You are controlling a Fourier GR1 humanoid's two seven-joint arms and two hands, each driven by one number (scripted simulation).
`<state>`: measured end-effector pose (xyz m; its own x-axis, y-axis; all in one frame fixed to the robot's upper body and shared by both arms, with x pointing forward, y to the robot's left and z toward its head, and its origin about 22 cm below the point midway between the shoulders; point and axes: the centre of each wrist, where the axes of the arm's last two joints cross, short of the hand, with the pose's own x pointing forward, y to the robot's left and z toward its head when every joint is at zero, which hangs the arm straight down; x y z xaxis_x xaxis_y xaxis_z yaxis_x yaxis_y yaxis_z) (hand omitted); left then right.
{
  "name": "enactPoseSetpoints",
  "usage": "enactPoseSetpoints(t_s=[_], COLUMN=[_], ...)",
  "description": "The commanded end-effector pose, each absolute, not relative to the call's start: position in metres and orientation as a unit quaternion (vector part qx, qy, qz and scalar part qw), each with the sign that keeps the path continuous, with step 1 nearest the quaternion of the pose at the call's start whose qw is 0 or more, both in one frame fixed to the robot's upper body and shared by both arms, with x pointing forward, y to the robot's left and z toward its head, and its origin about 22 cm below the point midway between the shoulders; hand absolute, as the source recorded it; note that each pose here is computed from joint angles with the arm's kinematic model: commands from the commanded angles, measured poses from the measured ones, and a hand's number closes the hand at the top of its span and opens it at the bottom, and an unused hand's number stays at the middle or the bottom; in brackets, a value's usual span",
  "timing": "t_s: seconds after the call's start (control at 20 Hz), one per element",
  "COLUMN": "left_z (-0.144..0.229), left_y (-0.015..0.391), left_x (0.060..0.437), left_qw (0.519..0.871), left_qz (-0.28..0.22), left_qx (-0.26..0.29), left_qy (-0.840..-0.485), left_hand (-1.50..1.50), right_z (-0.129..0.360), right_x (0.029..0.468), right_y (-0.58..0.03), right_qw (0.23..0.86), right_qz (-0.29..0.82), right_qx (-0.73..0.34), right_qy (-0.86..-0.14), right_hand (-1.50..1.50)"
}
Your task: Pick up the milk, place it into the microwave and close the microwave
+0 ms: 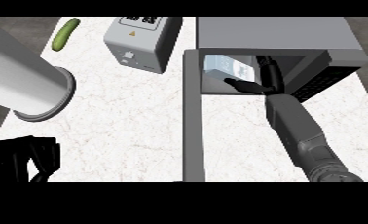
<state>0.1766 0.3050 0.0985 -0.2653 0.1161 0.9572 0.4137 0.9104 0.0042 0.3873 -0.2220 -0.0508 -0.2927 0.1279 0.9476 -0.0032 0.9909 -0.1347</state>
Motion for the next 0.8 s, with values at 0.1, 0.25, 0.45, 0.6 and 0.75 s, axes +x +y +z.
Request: enactPoseSetpoints(t_s=[0.1,0.25,0.45,0.6,0.75], left_z=[0.093,0.096,0.091,0.097,0.101], left_y=[0.285,0.263,0.255,0.236,0.216], left_x=[0.176,0.195,0.203,0.196,0.209], left_qw=[0.592,0.596,0.598,0.590,0.583], left_qz=[-0.132,-0.145,-0.181,-0.199,-0.202], left_qx=[-0.194,-0.206,-0.209,-0.205,-0.197], left_qy=[-0.771,-0.762,-0.752,-0.756,-0.762], left_hand=[1.50,1.50,1.50,1.50,1.50], right_z=[-0.073,-0.096,-0.115,-0.120,-0.124], right_x=[0.365,0.340,0.310,0.286,0.259], right_y=[-0.218,-0.235,-0.235,-0.259,-0.273], right_qw=[0.595,0.596,0.611,0.615,0.605], right_qz=[0.040,0.043,0.058,0.028,0.016], right_qx=[-0.002,-0.008,-0.004,-0.016,-0.017], right_qy=[-0.802,-0.802,-0.789,-0.788,-0.796], right_hand=[-1.50,-1.50,-1.50,-1.50,-1.50])
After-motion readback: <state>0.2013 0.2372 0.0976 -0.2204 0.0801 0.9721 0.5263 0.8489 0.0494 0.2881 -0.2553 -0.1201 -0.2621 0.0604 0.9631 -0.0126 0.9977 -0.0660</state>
